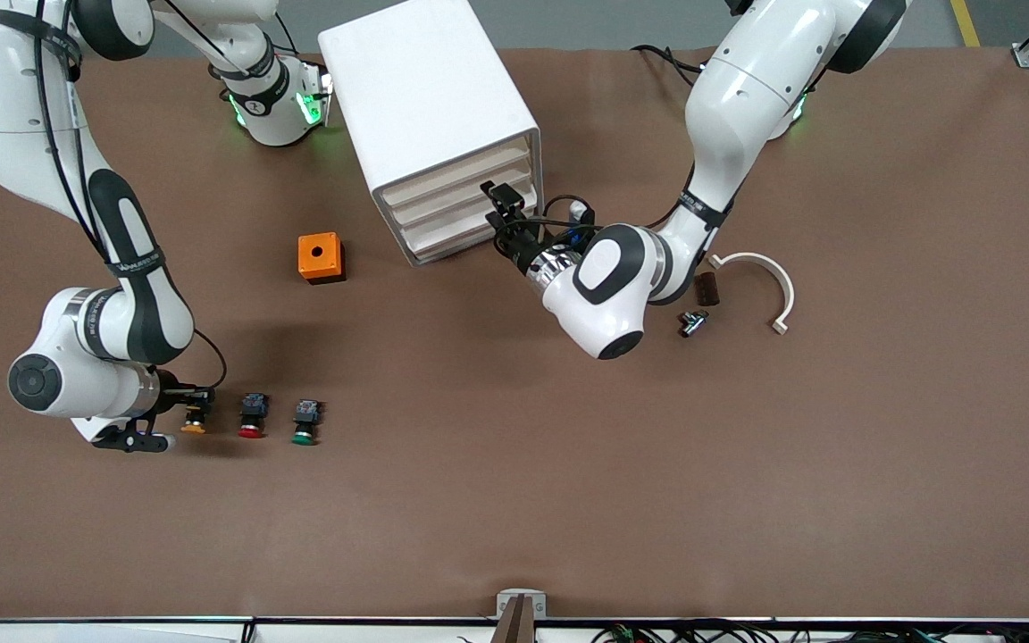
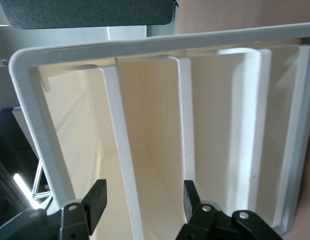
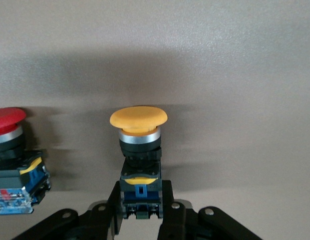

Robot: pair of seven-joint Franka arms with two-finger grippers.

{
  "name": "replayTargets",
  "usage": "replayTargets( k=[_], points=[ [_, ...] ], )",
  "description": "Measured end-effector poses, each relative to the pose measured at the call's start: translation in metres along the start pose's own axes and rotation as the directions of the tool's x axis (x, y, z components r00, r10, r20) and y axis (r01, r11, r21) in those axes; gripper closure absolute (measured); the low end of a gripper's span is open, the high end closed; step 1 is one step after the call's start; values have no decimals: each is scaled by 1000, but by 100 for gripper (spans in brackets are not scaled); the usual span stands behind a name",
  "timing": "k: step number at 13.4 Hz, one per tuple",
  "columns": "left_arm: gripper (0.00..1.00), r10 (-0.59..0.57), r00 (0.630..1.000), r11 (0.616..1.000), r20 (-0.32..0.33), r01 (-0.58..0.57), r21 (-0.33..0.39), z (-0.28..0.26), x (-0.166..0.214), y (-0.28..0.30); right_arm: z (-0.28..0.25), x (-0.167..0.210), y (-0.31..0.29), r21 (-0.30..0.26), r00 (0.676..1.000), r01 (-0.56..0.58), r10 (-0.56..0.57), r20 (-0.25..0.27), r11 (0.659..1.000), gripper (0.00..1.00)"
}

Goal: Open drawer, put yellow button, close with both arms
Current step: 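Pull the drawer open with the left gripper while the right gripper grasps yellow button, then release the drawer with the left gripper while the right gripper lifts the button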

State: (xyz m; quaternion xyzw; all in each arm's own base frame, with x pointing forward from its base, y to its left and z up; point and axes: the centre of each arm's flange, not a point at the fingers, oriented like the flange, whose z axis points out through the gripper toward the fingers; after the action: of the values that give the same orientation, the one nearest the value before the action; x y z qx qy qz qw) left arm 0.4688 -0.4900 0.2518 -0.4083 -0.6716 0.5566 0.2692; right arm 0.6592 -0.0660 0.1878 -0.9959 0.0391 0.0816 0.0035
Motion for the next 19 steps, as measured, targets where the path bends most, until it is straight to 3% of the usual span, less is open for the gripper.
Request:
replayTargets(
  k=[6, 7, 9, 10, 13, 15, 19],
  points=[
    [44, -31, 998, 999, -61, 33, 21, 47, -9, -12, -13, 5, -4, 0, 998, 54, -54, -27, 999, 67],
    [51, -30, 998, 999, -62, 32, 25, 50, -10, -13, -16, 6, -4, -1, 997, 63, -63, -33, 998, 67],
    [76, -32, 998, 999, -49, 34, 40, 50, -11, -14, -28, 10, -4, -3, 995, 81, -81, -55, 997, 67],
    [78, -33, 998, 999, -49, 35, 42, 51, -11, -13, -38, 11, -5, -4, 994, 84, -84, -64, 996, 67],
    [83, -37, 998, 998, -53, 39, 40, 54, -11, -10, -71, 2, -16, -1, 995, 100, -100, -24, 995, 67],
    [85, -37, 999, 999, -26, 38, 24, 35, -13, -10, -89, -2, -23, -2, 994, 109, -109, -26, 994, 67],
    [85, -14, 994, 998, 113, 21, -59, -69, -3, -2, -114, -7, -39, -2, 995, 101, -101, -5, 995, 67]
  ],
)
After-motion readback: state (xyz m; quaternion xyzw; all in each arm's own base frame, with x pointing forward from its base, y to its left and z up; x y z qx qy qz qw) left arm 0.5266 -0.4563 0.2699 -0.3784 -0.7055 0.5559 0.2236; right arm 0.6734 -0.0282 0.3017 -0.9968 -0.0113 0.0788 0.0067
